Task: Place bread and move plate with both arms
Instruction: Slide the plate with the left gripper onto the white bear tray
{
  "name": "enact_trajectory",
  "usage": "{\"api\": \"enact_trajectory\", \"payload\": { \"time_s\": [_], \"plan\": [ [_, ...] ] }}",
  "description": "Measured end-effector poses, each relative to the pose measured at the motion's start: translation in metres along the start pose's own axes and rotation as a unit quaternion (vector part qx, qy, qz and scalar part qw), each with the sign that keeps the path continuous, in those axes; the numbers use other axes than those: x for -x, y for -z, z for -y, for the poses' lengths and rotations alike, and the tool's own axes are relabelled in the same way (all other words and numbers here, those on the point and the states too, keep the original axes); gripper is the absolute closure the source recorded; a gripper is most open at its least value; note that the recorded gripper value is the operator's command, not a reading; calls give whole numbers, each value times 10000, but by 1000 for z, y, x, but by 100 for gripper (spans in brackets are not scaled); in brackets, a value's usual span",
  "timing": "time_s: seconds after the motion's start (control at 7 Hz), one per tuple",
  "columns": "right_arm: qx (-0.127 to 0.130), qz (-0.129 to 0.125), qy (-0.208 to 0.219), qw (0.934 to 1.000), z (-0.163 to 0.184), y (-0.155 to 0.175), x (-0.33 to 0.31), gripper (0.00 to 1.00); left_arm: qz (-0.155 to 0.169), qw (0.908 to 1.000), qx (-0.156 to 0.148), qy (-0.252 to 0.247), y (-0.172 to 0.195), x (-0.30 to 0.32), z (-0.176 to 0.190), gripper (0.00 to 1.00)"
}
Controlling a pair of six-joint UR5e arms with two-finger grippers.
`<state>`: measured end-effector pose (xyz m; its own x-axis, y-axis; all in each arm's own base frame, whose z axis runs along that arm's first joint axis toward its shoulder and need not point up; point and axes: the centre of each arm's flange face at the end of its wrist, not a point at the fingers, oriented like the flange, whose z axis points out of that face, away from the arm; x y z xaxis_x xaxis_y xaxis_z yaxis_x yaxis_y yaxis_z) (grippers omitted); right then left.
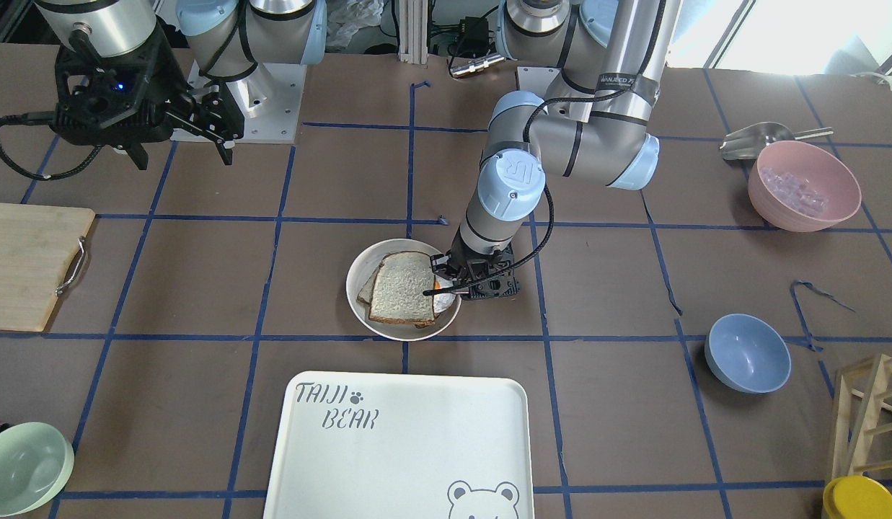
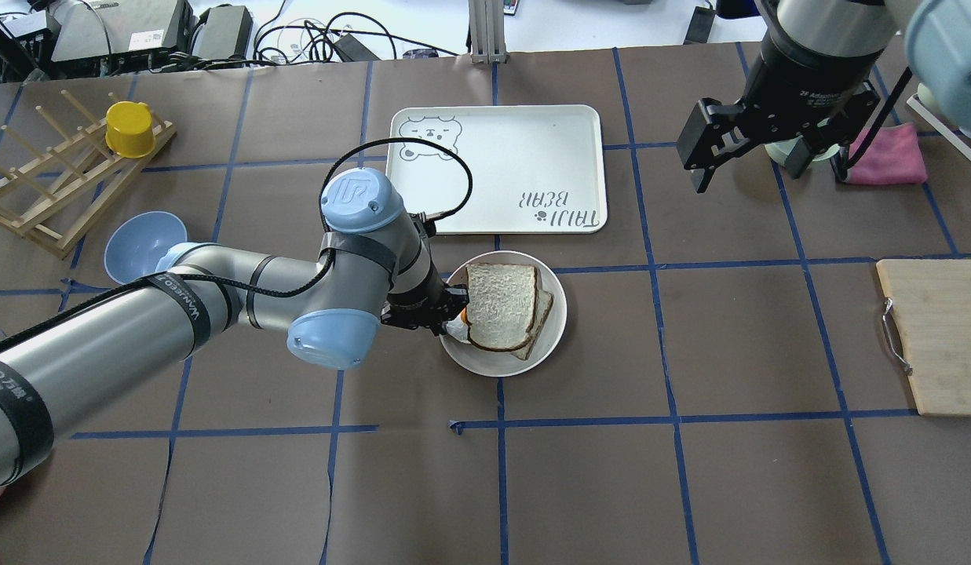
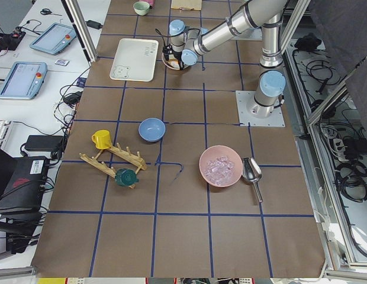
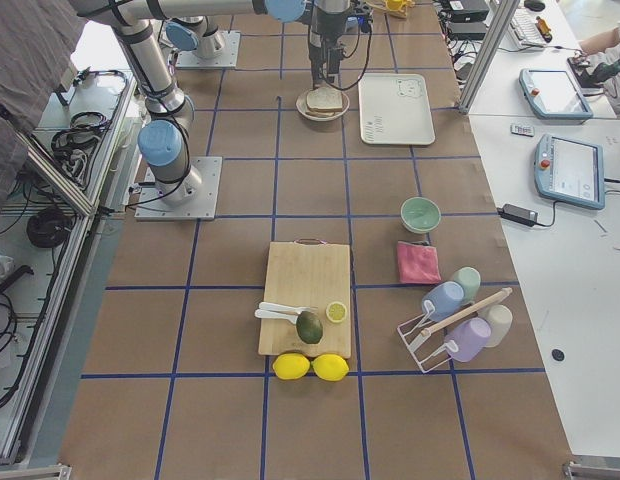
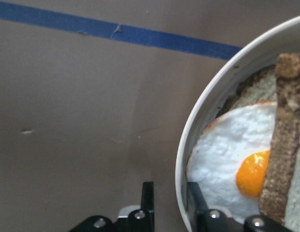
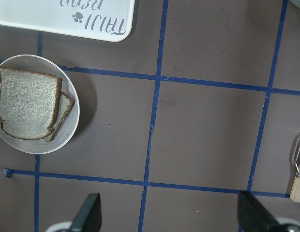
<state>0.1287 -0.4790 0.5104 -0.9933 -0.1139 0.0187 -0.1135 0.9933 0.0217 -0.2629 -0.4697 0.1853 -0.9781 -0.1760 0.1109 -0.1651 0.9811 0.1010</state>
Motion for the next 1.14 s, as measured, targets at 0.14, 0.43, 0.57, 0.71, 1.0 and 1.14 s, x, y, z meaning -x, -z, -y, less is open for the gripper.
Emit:
{"api": "enact_trajectory", "payload": {
  "time_s": [0.14,0.43,0.57,0.71,1.0,1.14],
  "plan": [
    [0,-1,0,10000,0,0,0,0,-30,10000,-30,0,3,0,3,100],
    [0,3,-1,10000,0,0,0,0,-269,9996,-93,31,17,-4,8,100],
    [0,-1,-3,10000,0,0,0,0,-426,9990,-123,104,27,-4,8,100],
    [0,-2,-3,10000,0,0,0,0,-582,9979,-183,224,39,-2,9,100],
    [1,2,-2,10000,0,0,0,0,-1050,9922,-250,621,63,19,28,100],
    [4,-4,-1,10000,0,0,0,0,-1287,9883,-291,769,74,28,45,100]
  ]
}}
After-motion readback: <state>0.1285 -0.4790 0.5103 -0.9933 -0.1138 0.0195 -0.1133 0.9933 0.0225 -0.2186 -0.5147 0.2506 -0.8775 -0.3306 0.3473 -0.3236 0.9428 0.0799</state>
